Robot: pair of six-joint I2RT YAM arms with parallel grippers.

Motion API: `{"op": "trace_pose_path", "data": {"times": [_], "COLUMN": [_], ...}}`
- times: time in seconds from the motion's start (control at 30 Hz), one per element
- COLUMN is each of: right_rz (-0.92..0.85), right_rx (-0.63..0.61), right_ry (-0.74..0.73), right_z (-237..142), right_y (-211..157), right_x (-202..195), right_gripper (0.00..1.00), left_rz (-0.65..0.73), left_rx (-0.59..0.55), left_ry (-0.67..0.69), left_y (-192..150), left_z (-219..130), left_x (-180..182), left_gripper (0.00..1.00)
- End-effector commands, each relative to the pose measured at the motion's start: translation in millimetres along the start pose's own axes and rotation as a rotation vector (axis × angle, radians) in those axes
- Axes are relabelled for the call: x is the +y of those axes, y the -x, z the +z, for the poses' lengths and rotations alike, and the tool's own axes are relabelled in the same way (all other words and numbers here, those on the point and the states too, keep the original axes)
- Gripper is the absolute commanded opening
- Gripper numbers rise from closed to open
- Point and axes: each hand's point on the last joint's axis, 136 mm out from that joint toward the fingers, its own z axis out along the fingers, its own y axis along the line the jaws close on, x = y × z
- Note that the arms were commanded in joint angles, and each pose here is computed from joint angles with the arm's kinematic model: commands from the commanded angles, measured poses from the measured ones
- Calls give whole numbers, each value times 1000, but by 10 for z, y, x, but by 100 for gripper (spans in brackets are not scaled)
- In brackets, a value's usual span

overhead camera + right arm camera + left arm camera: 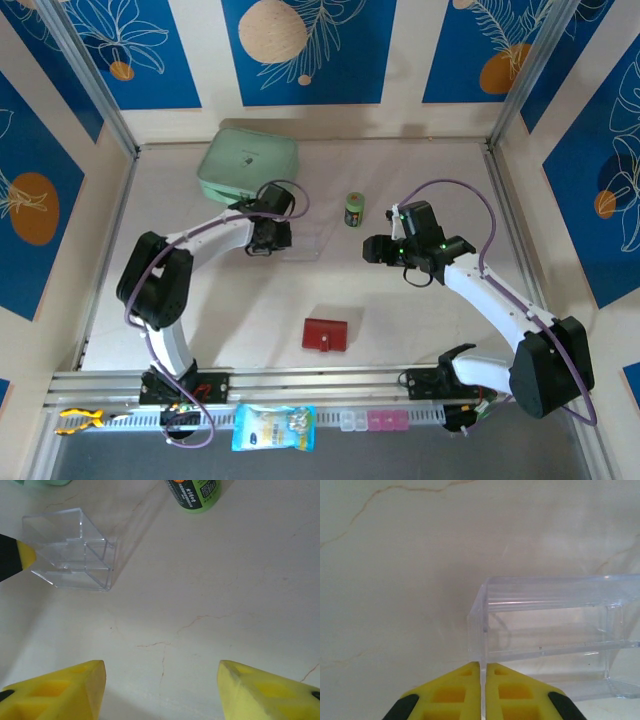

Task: Take the credit cards out of the card holder

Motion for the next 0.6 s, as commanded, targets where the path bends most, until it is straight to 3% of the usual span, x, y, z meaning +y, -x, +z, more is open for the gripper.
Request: {"op": "trace_pose_path", "data": {"times": [0.0,0.57], "right_rz": [-13,-7], "right_rx": [-21,-31], "right_ry": [-2,-11], "right_z": [-92,-132], "right_y": [69,90], "right_x": [46,29], "right_gripper": [61,61], "left_rz": [52,30], "left_rx": [-11,7], "left_ry": [6,-71], "left_y": [95,284], "left_z": [-12,183], "left_x": [-156,-718], "left_gripper": [7,6]}}
